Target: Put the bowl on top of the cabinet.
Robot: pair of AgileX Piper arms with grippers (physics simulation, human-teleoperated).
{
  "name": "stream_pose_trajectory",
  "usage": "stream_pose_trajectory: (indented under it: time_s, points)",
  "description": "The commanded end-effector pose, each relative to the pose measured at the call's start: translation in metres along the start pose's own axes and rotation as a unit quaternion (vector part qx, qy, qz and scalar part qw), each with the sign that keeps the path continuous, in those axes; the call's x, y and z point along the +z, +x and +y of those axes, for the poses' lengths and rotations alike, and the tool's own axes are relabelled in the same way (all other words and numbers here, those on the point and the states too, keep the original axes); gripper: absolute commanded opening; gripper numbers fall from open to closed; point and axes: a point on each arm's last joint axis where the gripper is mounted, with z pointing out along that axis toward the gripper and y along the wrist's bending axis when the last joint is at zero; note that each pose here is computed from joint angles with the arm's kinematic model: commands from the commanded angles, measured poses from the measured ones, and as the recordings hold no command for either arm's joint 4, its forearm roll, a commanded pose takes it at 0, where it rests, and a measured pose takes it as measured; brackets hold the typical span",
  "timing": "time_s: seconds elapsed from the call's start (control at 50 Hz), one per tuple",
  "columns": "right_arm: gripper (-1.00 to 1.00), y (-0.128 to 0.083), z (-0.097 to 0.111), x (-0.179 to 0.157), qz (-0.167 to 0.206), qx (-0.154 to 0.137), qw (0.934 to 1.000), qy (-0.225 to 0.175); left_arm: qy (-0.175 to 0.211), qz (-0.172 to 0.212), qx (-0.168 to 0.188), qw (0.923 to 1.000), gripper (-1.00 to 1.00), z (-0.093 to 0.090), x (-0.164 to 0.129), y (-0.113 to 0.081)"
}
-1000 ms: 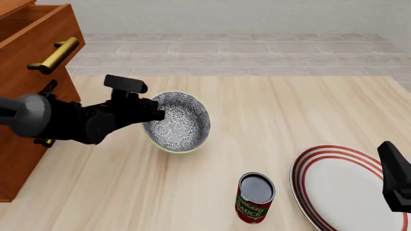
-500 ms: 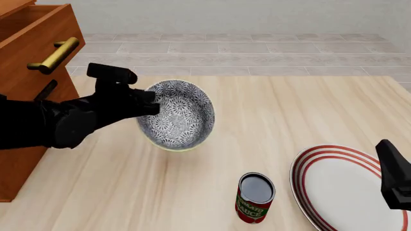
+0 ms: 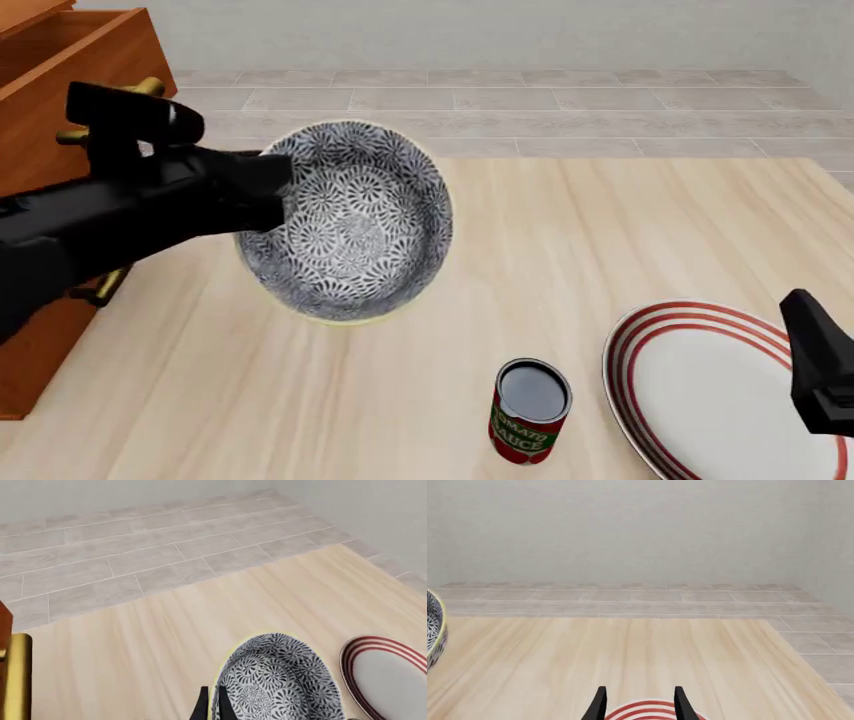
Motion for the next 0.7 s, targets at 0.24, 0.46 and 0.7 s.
stream_pose_trajectory:
  time_s: [0.24,0.46,0.7]
  points:
    - [1.00,0.001,0.000,-0.003,-0.001,0.000,1.0000,0.000,0.035,-0.067,-0.001,0.9971,-1.00,-0.013,-0.082,-0.036]
    - [1.00,0.001,0.000,-0.003,-0.001,0.000,1.0000,0.000,0.035,-0.095,-0.003,0.9949,-1.00,-0.012,-0.112,-0.050]
    - [1.00,0.001,0.000,-0.003,-0.001,0.000,1.0000,0.000,0.039,-0.128,-0.002,0.9910,-1.00,-0.012,-0.147,-0.066]
